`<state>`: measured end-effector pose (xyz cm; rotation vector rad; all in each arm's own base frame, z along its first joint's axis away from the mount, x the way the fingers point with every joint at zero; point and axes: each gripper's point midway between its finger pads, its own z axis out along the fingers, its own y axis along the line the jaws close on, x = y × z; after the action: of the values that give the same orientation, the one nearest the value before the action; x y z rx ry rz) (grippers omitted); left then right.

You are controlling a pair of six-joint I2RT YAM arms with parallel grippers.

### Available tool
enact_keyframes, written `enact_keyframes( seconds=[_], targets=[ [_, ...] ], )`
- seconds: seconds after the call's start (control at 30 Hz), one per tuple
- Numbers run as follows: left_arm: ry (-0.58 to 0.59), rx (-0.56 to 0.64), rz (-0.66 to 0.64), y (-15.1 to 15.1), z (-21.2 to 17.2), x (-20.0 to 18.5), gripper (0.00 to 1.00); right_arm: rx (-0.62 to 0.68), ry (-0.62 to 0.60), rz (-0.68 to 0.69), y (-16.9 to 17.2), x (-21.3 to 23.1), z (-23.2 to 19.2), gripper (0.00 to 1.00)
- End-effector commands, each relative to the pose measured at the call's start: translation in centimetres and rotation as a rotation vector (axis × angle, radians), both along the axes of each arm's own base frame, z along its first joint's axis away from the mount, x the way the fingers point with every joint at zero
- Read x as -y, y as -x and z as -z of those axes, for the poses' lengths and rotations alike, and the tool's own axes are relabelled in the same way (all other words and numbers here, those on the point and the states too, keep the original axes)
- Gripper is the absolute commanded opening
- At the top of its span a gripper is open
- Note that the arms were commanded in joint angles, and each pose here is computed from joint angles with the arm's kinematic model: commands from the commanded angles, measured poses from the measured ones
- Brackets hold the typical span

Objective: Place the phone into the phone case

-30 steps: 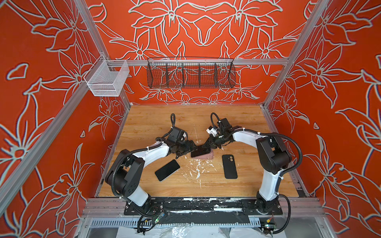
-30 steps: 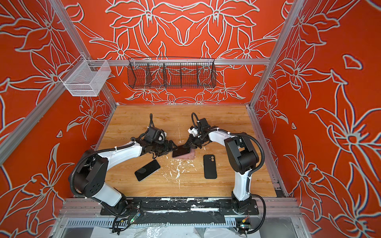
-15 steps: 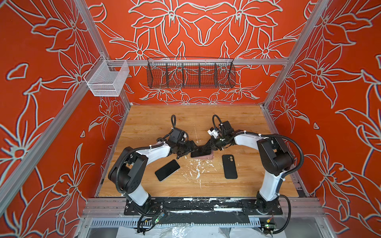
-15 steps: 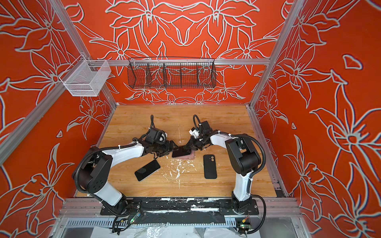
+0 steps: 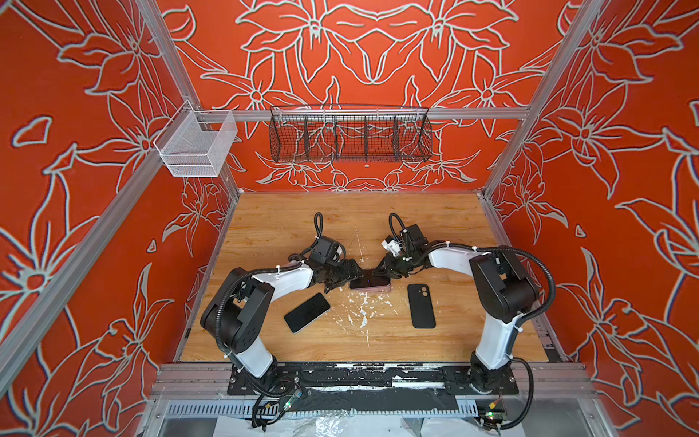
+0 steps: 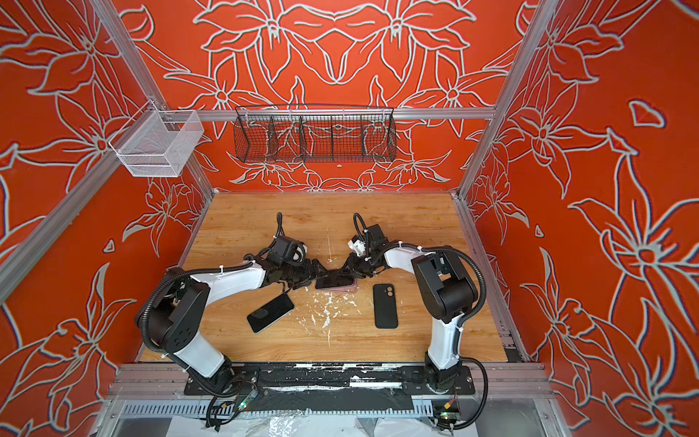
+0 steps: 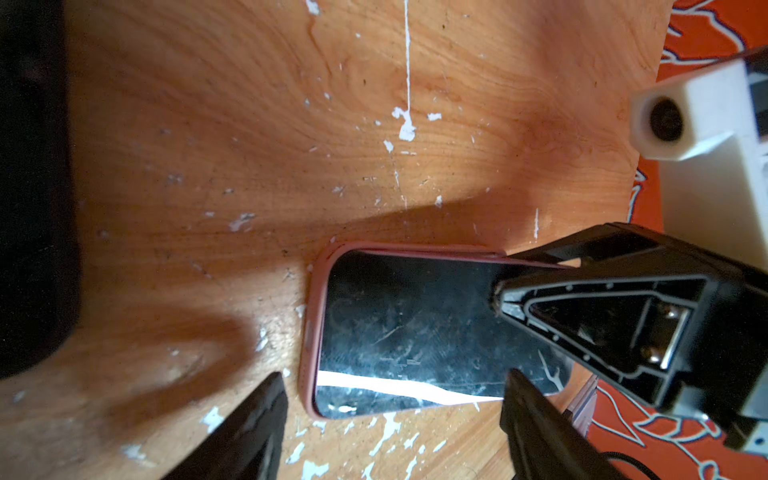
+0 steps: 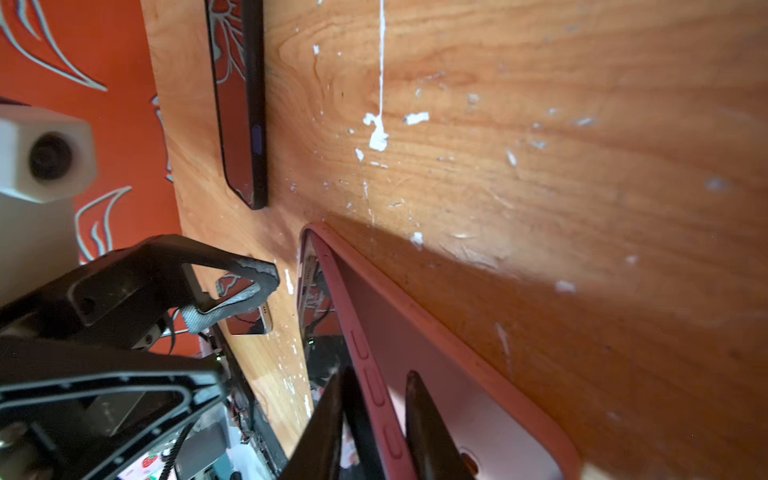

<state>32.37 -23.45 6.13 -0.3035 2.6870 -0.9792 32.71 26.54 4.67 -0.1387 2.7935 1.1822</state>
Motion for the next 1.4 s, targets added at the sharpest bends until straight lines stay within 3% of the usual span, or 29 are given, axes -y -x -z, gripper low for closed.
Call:
enact_keyframes(
  seconds=[0.0, 0.23, 0.47, 0.73, 0.93, 1.37],
  targets=[
    [0.009, 0.004, -0.005, -0.1, -0.2, -0.1, 0.80, -0.056, 0.195, 0.029, 1.6, 2.8, 4.0, 0.29],
    [0.006, 0.014, -0.011, 0.2, -0.5, -0.4, 0.80, 0.020, 0.213, 0.023, 0.9, 3.2, 2.2, 0.47],
    [0.003, 0.015, -0.012, 0.4, -0.6, -0.5, 0.81, 0.088, 0.229, 0.025, 0.1, 3.5, -0.2, 0.55],
    [0.015, 0.022, -0.006, 0.6, -0.9, -0.5, 0.81, 0.167, 0.297, 0.049, 0.3, 5.2, -2.9, 0.56],
    [0.016, 0.019, 0.020, 0.6, -0.9, -0.2, 0.81, 0.157, 0.349, 0.106, 1.8, 7.0, -3.7, 0.54],
    [0.036, 0.000, 0.028, -0.1, -0.1, 0.6, 0.81, 0.099, 0.301, 0.134, 3.5, 5.8, -1.9, 0.50]
  ],
)
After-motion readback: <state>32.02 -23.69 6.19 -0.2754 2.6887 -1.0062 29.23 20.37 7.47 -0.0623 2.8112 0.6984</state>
